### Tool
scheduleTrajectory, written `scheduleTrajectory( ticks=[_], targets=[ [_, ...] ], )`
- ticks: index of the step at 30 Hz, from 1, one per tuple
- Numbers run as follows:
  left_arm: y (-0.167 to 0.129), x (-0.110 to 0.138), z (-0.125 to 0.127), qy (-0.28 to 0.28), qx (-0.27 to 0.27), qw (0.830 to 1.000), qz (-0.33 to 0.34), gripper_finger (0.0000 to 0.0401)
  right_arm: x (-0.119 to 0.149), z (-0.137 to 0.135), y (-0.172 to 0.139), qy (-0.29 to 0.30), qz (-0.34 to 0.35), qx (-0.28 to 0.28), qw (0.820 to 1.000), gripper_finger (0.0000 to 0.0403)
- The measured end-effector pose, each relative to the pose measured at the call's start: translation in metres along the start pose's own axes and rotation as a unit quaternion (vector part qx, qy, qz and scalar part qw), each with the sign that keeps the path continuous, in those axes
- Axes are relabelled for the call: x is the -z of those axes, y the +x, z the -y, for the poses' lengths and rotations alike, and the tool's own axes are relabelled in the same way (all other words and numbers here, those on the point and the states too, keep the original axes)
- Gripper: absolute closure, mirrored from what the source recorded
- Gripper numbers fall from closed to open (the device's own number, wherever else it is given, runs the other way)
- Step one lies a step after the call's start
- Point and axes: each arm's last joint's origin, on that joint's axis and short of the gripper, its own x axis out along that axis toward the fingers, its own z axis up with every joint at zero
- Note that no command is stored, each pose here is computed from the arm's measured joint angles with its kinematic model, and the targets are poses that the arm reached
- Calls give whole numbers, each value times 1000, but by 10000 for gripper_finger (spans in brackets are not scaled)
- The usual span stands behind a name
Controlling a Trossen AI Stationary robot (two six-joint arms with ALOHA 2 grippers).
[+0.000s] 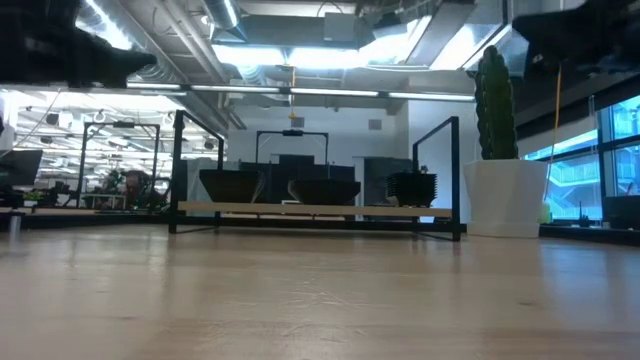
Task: Pick & Place Mini shaped plates
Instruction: Return to Home Position
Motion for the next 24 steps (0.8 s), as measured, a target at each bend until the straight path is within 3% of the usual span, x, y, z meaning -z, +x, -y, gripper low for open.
scheduleTrajectory(
  ticks=[8,16,24],
  targets=[
    [0,6,-1,-19,-13,999,-29,400,11,2,-16,12,32,29,999,398],
    [0,6,-1,-17,-13,999,-28,400,35,-1,-15,19,-41,22,999,398],
    [0,6,0,-24,-12,999,-28,400,35,-1,-16,21,-44,22,999,398]
  ],
)
